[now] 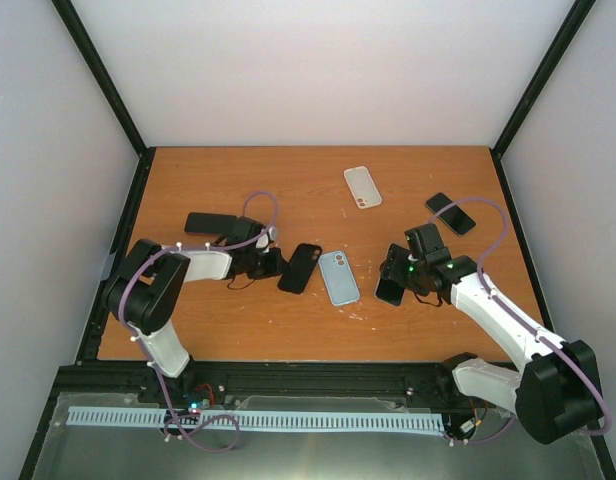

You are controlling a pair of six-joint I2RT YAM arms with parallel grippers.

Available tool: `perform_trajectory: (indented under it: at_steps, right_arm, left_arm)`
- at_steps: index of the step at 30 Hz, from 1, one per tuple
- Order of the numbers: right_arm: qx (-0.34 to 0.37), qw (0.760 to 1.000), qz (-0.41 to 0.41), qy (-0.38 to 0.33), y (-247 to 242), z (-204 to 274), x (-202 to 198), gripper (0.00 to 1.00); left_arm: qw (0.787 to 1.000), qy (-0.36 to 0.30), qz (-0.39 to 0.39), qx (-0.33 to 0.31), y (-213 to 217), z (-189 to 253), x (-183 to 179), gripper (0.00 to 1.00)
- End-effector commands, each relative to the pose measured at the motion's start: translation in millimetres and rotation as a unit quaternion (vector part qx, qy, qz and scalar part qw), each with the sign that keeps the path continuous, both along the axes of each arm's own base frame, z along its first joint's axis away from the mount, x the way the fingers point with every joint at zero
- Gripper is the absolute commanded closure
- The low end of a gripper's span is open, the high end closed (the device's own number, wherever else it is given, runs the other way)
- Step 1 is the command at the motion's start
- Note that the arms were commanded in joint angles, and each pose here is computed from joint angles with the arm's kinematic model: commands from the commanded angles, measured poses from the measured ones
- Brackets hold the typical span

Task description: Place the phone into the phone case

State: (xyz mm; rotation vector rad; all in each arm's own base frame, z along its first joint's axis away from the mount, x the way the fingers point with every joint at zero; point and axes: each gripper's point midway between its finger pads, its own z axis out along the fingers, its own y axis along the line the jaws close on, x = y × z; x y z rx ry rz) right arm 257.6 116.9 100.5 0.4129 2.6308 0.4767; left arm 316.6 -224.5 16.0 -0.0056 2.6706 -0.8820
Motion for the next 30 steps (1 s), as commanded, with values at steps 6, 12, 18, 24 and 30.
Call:
perform_trajectory:
  at_steps: [6,12,18,24,30]
  right_arm:
    - [0.039,0.997,0.050,-0.033,42,17,0,0.47]
    - [0.047,0.995,0.077,-0.037,70,24,1,0.47]
    - [0.064,0.992,0.096,-0.046,94,33,0,0.47]
    - [0.088,0.987,0.116,-0.061,121,42,-3,0.47]
    - [0.104,0.980,0.150,-0.079,154,51,-3,0.47]
  left_arm:
    - [0.997,0.074,0.028,0.021,15,-10,-46,1.00]
    - [0.991,0.115,0.058,0.035,16,-9,-73,1.00]
    - [0.987,0.137,0.078,0.009,14,-8,-97,0.98]
    - [0.986,0.145,0.060,-0.055,-1,3,-108,0.79]
    - [0.988,0.111,0.060,-0.092,-3,26,-99,0.55]
